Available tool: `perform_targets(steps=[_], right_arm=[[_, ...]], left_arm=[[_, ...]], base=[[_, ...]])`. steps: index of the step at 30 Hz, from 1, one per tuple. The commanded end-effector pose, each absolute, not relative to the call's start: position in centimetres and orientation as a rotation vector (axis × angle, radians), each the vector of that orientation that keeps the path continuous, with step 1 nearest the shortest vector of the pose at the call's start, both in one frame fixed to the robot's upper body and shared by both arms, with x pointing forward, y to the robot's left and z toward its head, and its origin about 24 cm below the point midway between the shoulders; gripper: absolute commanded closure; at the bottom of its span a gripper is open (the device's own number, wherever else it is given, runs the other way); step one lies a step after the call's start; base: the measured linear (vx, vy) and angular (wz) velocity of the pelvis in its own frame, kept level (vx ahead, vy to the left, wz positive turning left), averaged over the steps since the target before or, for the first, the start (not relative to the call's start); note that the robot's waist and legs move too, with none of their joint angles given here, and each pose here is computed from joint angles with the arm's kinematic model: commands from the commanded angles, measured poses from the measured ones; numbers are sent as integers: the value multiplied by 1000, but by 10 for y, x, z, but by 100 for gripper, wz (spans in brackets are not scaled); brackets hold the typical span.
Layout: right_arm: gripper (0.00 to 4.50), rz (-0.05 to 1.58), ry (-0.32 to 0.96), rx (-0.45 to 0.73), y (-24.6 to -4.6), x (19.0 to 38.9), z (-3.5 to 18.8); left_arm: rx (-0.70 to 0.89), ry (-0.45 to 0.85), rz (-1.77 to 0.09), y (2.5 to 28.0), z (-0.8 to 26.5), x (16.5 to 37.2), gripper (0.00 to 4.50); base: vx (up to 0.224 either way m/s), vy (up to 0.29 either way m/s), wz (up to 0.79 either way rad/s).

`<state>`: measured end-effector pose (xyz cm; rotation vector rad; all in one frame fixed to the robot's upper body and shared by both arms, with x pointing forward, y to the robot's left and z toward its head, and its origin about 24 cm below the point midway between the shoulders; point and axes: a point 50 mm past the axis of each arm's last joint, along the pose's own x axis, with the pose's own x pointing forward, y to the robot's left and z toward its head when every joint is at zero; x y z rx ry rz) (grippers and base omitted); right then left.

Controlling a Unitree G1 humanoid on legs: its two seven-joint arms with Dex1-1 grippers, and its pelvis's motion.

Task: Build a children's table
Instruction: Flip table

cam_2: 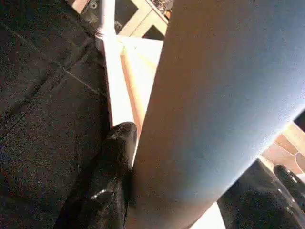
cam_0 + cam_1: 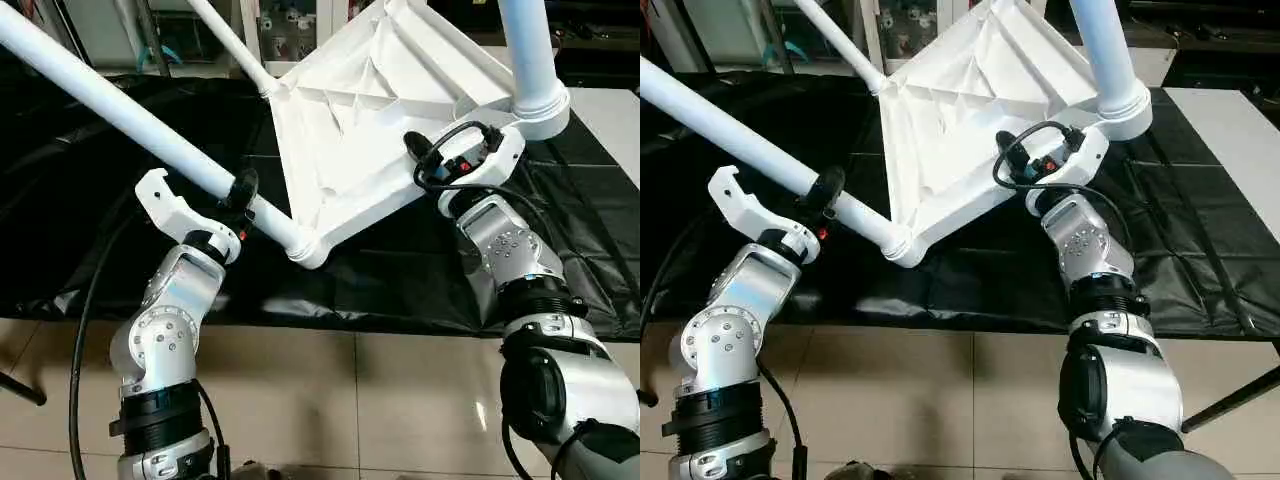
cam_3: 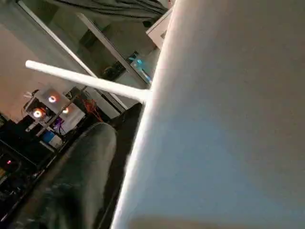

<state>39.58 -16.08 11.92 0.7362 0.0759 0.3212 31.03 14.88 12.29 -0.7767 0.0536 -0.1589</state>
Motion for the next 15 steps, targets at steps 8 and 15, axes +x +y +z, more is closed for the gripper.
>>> perform_targets(steps=[8, 15], right_arm=[[205, 266, 38, 742, -167, 402, 128], [237, 192, -9, 715, -177, 404, 137]], left_arm=[[-826, 87, -172, 147, 115, 307, 241], [-798, 96, -158, 148, 112, 308, 241]], base=[[0, 0, 0], [0, 0, 0]])
